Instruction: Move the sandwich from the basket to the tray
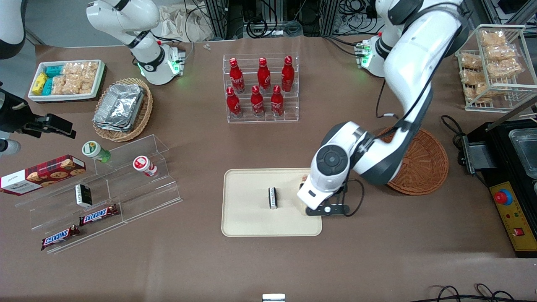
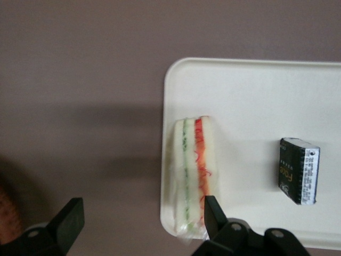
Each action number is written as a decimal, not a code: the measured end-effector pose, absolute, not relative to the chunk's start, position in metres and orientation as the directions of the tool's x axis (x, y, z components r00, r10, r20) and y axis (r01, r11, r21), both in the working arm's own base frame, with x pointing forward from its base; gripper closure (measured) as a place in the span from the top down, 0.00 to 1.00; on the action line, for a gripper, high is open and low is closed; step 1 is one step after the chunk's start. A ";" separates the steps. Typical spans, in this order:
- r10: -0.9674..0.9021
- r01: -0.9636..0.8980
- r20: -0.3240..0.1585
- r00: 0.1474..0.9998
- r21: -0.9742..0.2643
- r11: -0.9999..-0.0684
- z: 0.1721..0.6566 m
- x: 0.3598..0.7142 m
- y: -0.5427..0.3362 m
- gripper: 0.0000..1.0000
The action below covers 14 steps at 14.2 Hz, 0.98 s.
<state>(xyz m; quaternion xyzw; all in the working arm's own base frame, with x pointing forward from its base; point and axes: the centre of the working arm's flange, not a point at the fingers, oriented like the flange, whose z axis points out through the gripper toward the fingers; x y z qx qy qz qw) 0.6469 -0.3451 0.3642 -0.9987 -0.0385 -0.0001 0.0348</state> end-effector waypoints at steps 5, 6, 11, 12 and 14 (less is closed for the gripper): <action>0.215 0.217 0.053 0.975 -0.028 -0.976 0.473 0.643 -0.257 1.00; 0.221 0.222 0.056 0.974 -0.016 -0.975 0.488 0.638 -0.245 1.00; 0.180 0.182 0.030 0.983 -0.091 -0.979 0.529 0.605 -0.176 1.00; 0.157 0.157 0.006 0.988 -0.101 -0.982 0.532 0.604 -0.156 1.00; 0.118 0.114 -0.037 0.992 -0.100 -0.988 0.538 0.605 -0.110 1.00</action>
